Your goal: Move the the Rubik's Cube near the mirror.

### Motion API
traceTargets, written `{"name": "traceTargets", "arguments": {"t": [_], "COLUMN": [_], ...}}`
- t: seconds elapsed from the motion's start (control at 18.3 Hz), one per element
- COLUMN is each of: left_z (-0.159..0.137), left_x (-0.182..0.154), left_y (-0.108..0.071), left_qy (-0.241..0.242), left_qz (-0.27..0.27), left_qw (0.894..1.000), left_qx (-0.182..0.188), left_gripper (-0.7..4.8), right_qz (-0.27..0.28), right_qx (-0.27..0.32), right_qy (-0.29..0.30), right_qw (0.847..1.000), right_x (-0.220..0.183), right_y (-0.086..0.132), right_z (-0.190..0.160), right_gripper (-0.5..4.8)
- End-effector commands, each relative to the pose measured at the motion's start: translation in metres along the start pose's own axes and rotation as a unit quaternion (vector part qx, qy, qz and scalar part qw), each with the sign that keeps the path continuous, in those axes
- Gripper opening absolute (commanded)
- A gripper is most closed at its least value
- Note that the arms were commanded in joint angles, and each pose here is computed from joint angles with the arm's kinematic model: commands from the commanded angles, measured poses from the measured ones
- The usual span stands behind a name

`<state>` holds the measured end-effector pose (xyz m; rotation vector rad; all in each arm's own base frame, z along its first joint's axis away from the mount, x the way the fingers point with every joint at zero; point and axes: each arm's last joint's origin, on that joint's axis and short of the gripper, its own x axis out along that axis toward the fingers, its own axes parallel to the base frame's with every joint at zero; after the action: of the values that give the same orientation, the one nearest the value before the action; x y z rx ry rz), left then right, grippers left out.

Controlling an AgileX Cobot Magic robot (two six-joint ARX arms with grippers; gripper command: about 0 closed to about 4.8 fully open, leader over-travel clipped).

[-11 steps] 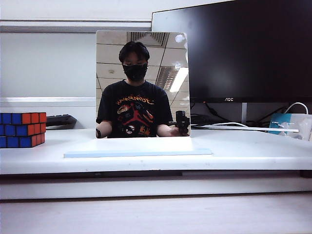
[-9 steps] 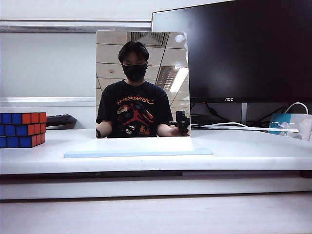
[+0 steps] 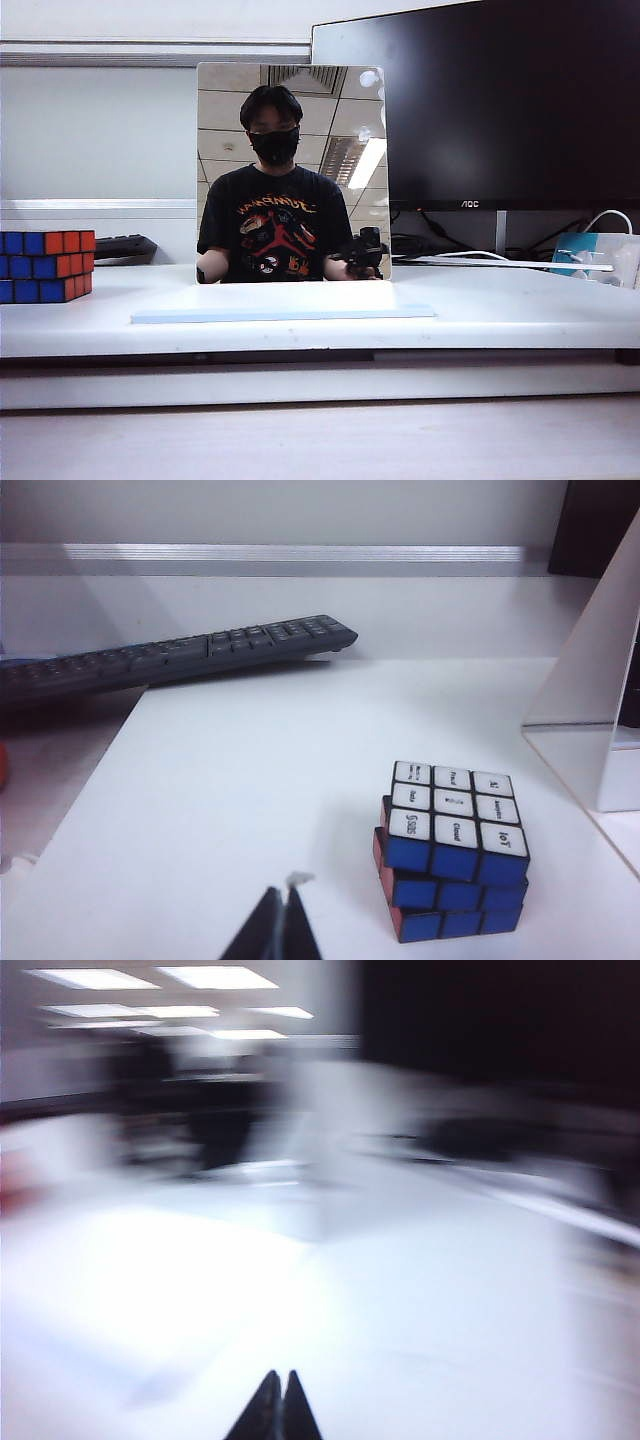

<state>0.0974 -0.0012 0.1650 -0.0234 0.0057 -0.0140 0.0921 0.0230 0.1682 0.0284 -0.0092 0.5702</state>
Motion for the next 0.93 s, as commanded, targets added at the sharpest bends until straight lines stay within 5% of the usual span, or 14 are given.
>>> {"name": "traceTargets", "arguments": {"t": [0.05,0.16,0.38,0.6,0.65,0.71,0.82,0.93], "left_z": [0.002,0.002,0.003,0.019,0.028,0.037,0.039,0.037], "left_x": [0.000,0.000,0.000,-0.003,-0.006,-0.008,-0.006,0.000], "left_y": [0.000,0.000,-0.003,-0.010,-0.012,-0.012,-0.013,-0.017], "left_qy": [-0.009,-0.009,-0.011,-0.057,-0.100,-0.146,-0.155,-0.135], "left_qz": [0.001,-0.001,-0.046,-0.170,-0.193,-0.190,-0.162,-0.154], "left_qw": [1.000,1.000,0.995,0.963,0.957,0.952,0.954,0.966], "left_qx": [-0.002,-0.003,-0.087,-0.200,-0.191,-0.190,-0.199,-0.159], "left_gripper": [-0.03,-0.03,0.00,0.24,0.81,2.03,4.11,4.79], "right_qz": [0.102,0.107,0.107,0.108,0.107,0.108,0.107,0.107], "right_qx": [-0.003,-0.003,-0.003,-0.003,-0.003,-0.003,-0.003,-0.003], "right_qy": [-0.002,-0.002,-0.002,-0.002,-0.002,-0.002,-0.002,-0.002], "right_qw": [0.995,0.994,0.994,0.994,0.994,0.994,0.994,0.994], "right_x": [0.000,0.000,0.000,0.000,0.000,0.000,0.000,0.000], "right_y": [0.006,0.006,0.006,0.006,0.006,0.006,0.006,0.006], "right_z": [0.000,0.000,0.000,0.000,0.000,0.000,0.000,0.000], "right_gripper": [-0.01,-0.01,0.00,0.00,0.00,0.00,0.00,0.00]}}
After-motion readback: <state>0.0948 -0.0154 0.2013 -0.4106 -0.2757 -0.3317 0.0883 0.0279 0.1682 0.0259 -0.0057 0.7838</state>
